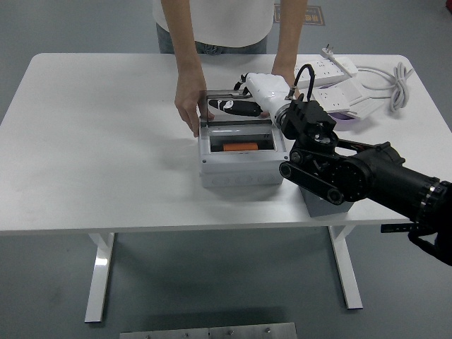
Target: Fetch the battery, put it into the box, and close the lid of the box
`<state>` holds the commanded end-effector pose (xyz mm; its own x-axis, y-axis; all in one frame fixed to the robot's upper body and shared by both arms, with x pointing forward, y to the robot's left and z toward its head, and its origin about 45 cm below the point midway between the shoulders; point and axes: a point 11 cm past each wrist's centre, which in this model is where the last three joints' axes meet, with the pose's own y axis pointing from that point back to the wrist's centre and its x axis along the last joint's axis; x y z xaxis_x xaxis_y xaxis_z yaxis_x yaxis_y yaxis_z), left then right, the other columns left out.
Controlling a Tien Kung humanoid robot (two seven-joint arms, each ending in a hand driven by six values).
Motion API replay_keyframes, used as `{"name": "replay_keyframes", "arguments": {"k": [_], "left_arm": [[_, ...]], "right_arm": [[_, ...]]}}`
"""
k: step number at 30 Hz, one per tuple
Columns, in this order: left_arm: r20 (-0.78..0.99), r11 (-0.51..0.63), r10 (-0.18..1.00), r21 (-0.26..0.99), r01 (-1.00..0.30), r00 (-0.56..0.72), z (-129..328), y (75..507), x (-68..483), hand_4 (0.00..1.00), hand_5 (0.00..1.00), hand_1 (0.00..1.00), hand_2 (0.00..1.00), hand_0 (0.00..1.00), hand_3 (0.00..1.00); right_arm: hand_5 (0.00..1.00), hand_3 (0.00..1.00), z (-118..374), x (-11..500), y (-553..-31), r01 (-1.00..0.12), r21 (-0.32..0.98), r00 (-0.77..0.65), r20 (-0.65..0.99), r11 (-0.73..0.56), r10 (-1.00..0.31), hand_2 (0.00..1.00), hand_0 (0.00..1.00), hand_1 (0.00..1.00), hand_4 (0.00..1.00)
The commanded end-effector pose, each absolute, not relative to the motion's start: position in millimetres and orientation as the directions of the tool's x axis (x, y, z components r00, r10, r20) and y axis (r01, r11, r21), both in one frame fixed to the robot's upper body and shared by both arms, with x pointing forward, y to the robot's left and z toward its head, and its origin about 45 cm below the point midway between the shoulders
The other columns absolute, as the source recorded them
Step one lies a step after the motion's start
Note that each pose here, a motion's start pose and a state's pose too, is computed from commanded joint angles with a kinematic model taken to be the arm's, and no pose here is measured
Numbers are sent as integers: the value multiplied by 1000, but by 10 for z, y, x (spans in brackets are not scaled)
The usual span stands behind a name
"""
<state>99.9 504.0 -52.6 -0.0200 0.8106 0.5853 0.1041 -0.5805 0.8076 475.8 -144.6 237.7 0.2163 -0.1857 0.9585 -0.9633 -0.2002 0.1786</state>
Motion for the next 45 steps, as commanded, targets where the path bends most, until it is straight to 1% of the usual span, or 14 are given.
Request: {"name": "replay_keyframes", "arguments": {"k": [5, 6, 17, 18, 23, 24, 35, 36, 45], "left_arm": [[585, -580, 811, 808, 103, -22, -527, 5040, 1001, 816, 903, 643, 648, 425, 640], [585, -580, 811, 808, 103, -23, -527, 5039, 1002, 817, 902, 643, 648, 425, 640], [585, -580, 810, 808, 103, -28, -531, 5035, 996, 817, 903, 644, 648, 425, 640], [585, -580, 810, 808, 103, -28, -531, 5034, 995, 817, 902, 645, 648, 425, 639], [586, -581, 810, 807, 104, -27, -531, 5037, 989, 817, 902, 645, 648, 425, 639], [587, -581, 809, 807, 104, -28, -531, 5037, 988, 815, 904, 644, 648, 425, 639], [586, -581, 810, 807, 105, -31, -538, 5029, 981, 816, 904, 644, 648, 425, 638], [586, -580, 810, 808, 105, -32, -539, 5028, 979, 816, 904, 645, 648, 425, 638], [584, -578, 811, 809, 104, -36, -546, 5016, 980, 816, 904, 645, 648, 426, 637]], "right_arm": [[998, 686, 2382, 4750, -1445, -962, 188, 223, 959, -198, -174, 614, 387, 482, 998], [998, 678, 2377, 4746, -1443, -961, 190, 225, 959, -198, -172, 594, 282, 429, 998], [998, 671, 2362, 4699, -1418, -956, 203, 239, 957, -211, -162, 573, 266, 417, 998], [998, 460, 2366, 4698, -1420, -956, 202, 238, 958, -210, -162, 444, 269, 398, 998], [998, 460, 2406, 4686, -1414, -956, 198, 234, 959, -215, -158, 444, 269, 398, 998], [998, 378, 2413, 4682, -1410, -956, 197, 234, 960, -217, -157, 390, 283, 390, 998], [998, 366, 2418, 4586, -1357, -947, 204, 242, 961, -247, -135, 383, 295, 396, 998], [998, 320, 2414, 4578, -1355, -947, 206, 244, 960, -249, -134, 378, 303, 390, 998], [998, 316, 2346, 4504, -1365, -939, 225, 263, 957, -259, -121, 375, 312, 392, 998]]}}
